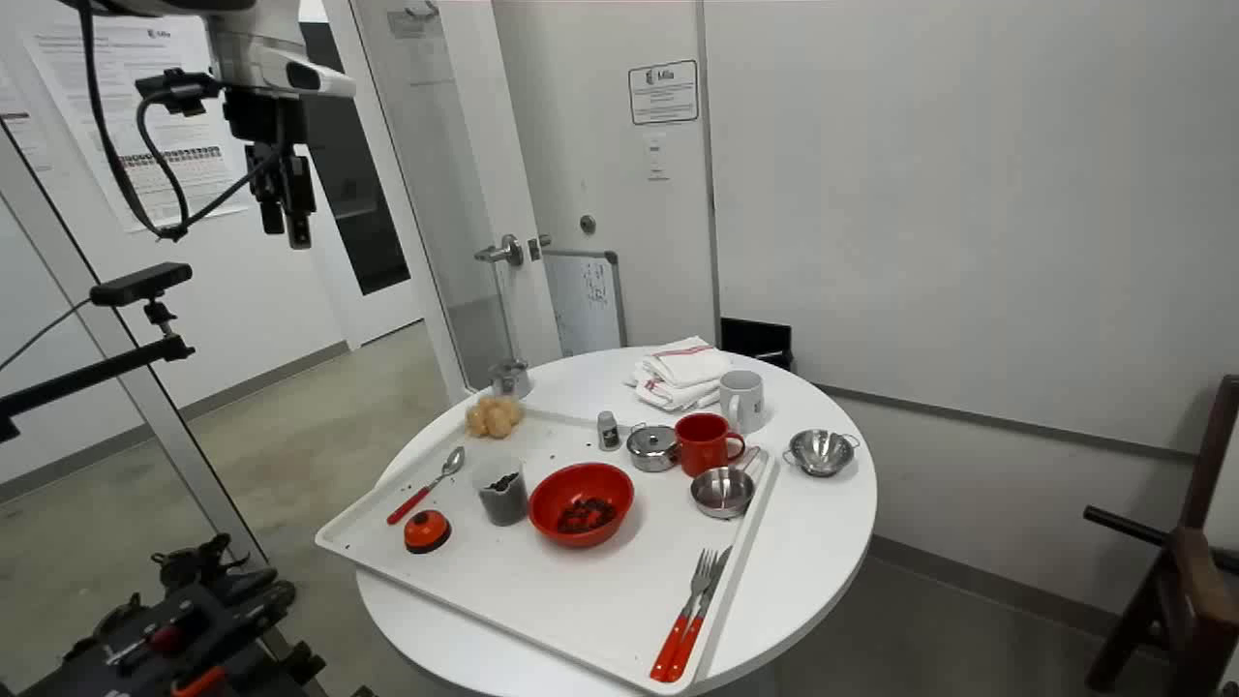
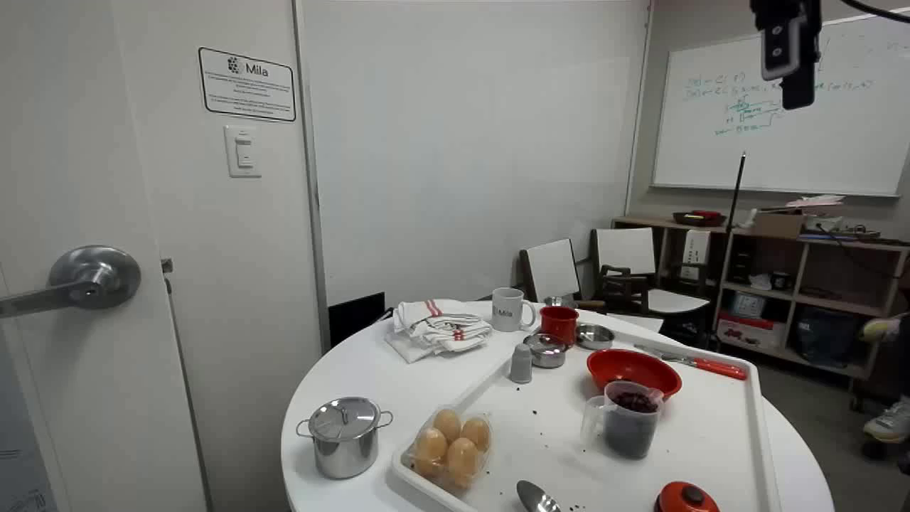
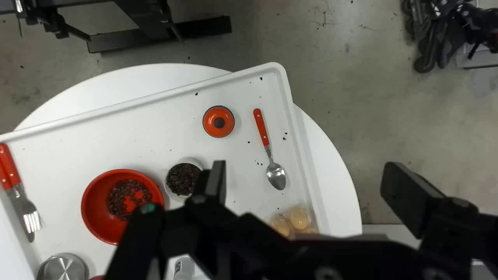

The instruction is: Pour some contents from the clear jar into the orange bowl

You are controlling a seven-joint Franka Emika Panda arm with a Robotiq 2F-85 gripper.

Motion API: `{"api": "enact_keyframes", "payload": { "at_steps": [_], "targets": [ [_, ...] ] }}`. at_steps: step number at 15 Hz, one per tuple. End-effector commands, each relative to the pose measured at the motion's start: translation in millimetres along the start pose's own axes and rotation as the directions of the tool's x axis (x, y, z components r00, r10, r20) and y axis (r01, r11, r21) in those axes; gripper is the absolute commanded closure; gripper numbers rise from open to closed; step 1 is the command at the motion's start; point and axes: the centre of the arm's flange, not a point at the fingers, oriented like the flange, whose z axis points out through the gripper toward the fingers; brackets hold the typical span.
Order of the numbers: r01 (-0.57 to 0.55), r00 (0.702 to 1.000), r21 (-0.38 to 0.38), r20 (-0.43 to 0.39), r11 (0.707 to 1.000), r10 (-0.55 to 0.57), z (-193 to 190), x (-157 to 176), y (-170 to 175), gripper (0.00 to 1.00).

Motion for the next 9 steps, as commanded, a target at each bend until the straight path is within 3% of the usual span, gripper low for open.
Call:
{"api": "enact_keyframes", "payload": {
  "at_steps": [1,4,5,9],
  "targets": [
    [0.000,1.000,0.000,0.000,1.000,0.000,0.0,0.0,0.0,0.00],
    [-0.091,0.995,-0.003,-0.040,0.996,0.091,-0.2,10.7,4.6,0.00],
    [-0.045,0.999,0.001,-0.019,0.999,0.045,-1.2,4.3,3.2,0.00],
    [-0.072,0.997,0.005,-0.027,0.997,0.072,-0.6,9.0,6.4,0.00]
  ]
}}
